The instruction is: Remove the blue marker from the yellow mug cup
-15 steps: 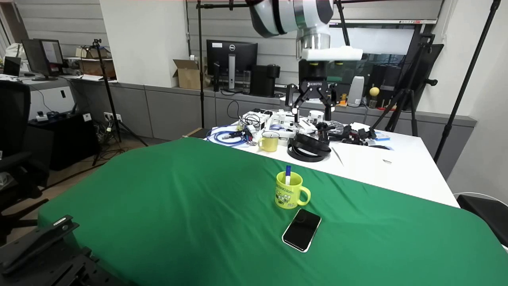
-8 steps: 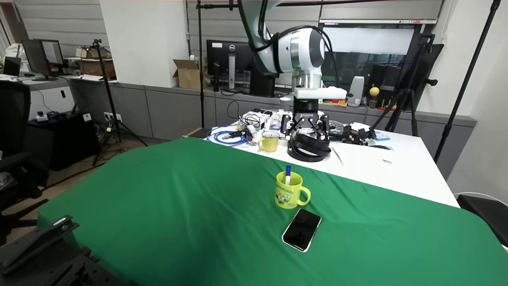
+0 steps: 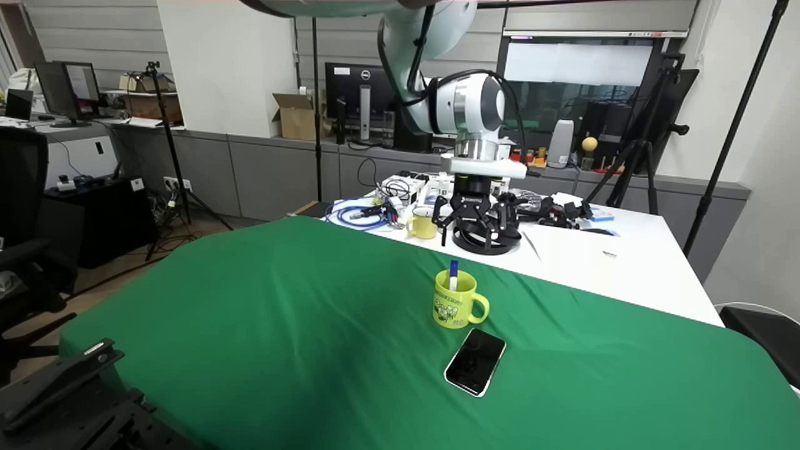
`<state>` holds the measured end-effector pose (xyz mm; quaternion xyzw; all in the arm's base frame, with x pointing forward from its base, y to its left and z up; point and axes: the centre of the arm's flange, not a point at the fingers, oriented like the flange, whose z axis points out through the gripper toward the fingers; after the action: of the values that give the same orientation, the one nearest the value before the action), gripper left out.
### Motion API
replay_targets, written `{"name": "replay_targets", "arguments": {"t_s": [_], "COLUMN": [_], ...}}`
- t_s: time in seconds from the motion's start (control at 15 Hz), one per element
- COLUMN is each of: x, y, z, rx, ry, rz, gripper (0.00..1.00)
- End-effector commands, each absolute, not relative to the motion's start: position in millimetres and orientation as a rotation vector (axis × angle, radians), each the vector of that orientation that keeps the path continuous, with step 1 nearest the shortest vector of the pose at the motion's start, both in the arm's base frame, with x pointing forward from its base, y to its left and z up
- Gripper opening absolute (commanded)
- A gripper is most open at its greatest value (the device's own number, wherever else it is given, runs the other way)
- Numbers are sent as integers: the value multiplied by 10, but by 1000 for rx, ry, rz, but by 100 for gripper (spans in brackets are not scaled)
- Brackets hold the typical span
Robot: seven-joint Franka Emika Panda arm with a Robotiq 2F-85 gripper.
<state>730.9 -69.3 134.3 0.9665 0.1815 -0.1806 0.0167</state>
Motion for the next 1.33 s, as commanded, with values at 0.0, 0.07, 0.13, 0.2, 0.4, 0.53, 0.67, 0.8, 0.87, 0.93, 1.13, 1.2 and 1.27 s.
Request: {"name": "replay_targets", "arguments": {"t_s": [0.0,0.07,0.13,0.2,0.4,0.53,0.67,0.8,0.87,0.93,1.13,1.2,1.27], "x": [7598,7595,7601,7596,7326,7333,7337,7340,7351,7368,7379,7377,7376], "y": [-701,-695,-683,-664,-644,-637,-638,-638,-635,-627,-610,-603,-593], "z": [1229,1191,1166,1149,1137,1133,1144,1150,1143,1132,1112,1103,1089], "rx": [3028,3031,3028,3016,3013,3013,3013,3013,3009,2998,2978,2974,2972], "ry": [492,517,542,555,563,564,564,564,567,566,575,579,588], "rz": [-605,-606,-613,-640,-632,-632,-633,-633,-641,-648,-679,-682,-686], "gripper": [100,100,100,100,100,100,100,100,100,100,100,100,100]}}
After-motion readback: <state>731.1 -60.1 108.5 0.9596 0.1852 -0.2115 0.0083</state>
